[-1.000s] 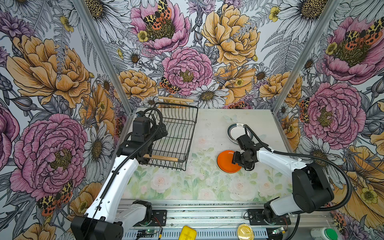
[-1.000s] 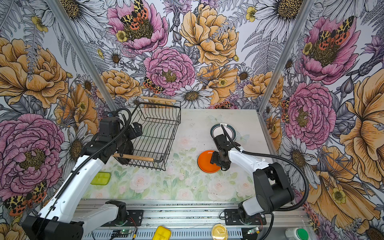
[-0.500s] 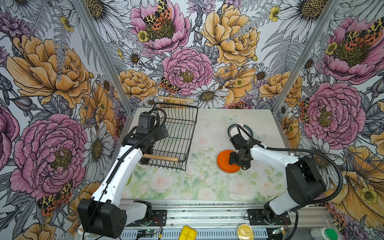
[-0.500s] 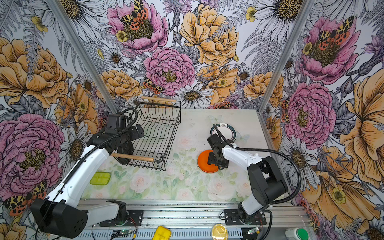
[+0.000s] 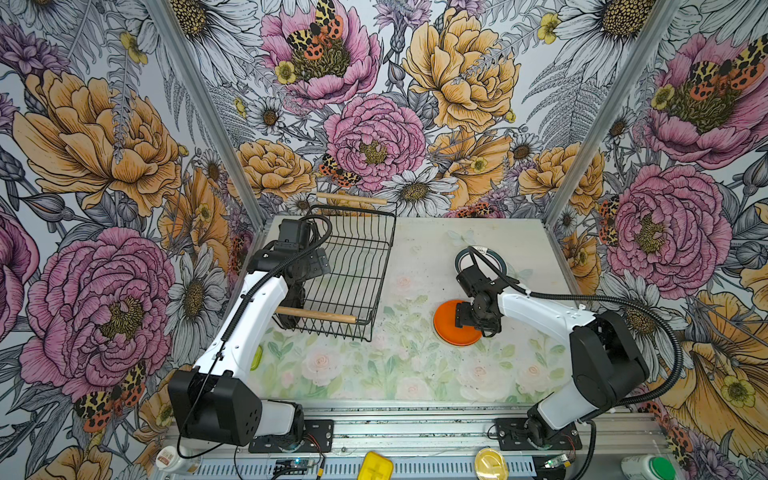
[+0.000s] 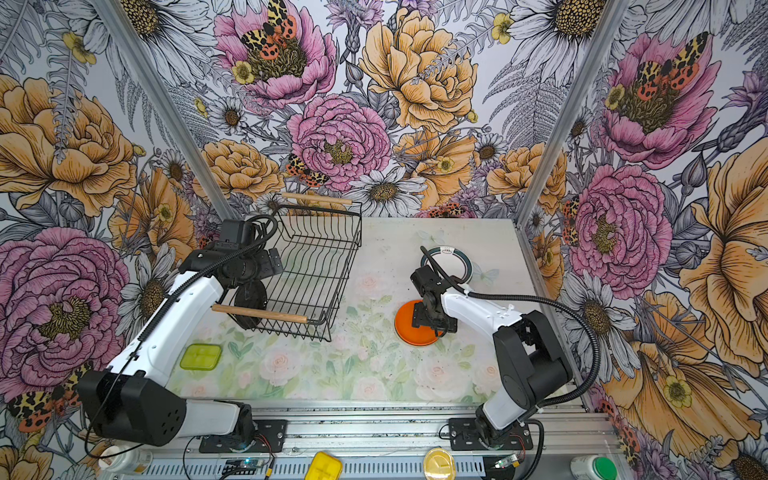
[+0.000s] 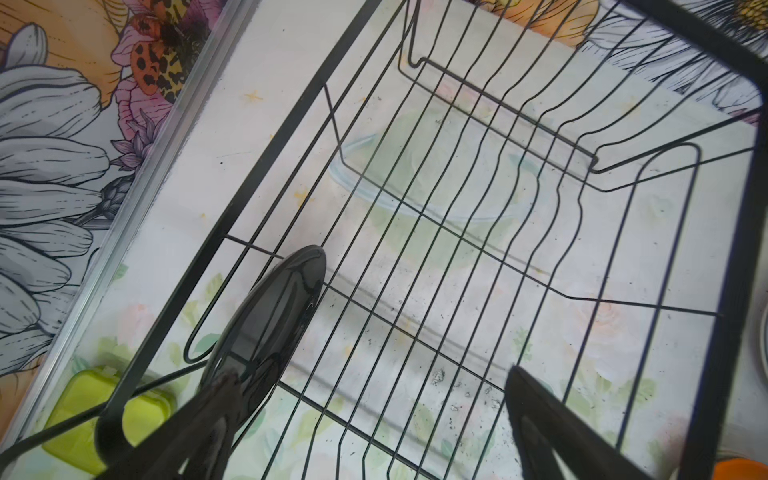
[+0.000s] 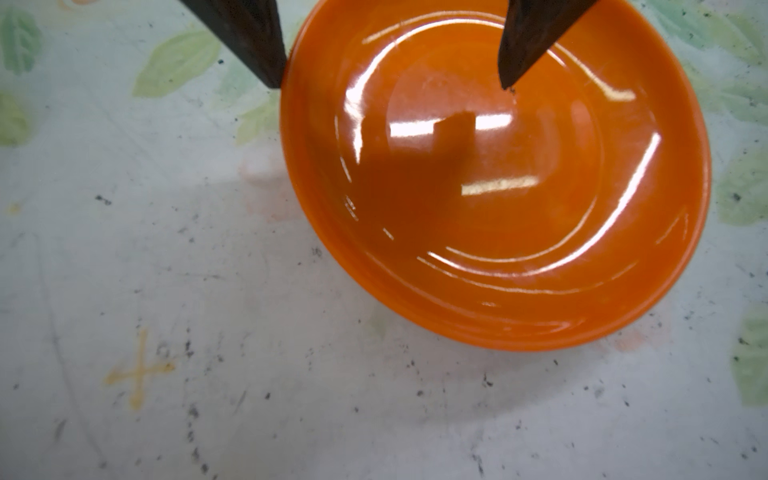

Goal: Unload the plates from the dish rack
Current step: 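Open and raise the right gripper while the left grasps the dark plate in the rack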

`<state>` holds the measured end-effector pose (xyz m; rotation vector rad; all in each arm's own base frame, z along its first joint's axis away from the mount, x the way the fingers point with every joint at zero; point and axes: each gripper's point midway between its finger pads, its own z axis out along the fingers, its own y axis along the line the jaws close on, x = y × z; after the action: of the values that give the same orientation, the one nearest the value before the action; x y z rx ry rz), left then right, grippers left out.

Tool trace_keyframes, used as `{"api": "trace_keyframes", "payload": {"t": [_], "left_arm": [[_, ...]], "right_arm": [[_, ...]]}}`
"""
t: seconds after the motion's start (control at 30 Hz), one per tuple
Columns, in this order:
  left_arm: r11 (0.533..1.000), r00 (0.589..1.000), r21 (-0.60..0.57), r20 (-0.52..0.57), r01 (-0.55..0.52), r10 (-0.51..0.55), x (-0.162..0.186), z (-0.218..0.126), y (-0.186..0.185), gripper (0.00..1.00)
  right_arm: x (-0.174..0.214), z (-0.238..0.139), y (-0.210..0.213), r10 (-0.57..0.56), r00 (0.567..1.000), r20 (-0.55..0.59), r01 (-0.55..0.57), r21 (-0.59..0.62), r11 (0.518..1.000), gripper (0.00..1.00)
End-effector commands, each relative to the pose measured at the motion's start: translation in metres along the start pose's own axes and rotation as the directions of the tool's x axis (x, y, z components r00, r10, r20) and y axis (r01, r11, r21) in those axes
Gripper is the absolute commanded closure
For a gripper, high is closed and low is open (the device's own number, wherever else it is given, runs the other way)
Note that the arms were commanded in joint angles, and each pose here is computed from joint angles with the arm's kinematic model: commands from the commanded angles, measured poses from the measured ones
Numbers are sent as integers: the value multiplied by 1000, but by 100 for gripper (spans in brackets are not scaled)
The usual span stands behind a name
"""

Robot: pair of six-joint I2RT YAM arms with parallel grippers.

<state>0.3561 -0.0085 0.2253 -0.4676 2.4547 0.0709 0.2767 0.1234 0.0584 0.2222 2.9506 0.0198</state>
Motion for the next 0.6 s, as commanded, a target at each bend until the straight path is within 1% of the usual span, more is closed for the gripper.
{"api": "trace_keyframes", "payload": {"t": [0.0,0.07,0.13,0.17,0.37,0.57], "left_arm": [[997,1000,-66,-2,-26,26,-5,-2,12,1],[994,999,-102,-8,-32,31,-8,0,18,1],[991,999,-128,-28,-47,43,-8,2,23,1],[988,998,-142,-43,-56,50,-8,4,25,1],[964,988,-230,-106,-132,110,-5,9,41,1],[951,972,-233,-160,-205,170,1,14,50,2]], "right_arm": [[-21,-17,6,-16,996,84,16,-3,1000,14],[-29,-22,10,-18,995,103,19,-11,1000,11],[-35,-25,13,-22,993,116,24,-19,1000,2],[-38,-28,15,-23,992,127,26,-23,999,1],[-54,-44,20,-31,984,174,40,-50,998,1],[-64,-58,16,-35,979,202,53,-85,995,1]]}}
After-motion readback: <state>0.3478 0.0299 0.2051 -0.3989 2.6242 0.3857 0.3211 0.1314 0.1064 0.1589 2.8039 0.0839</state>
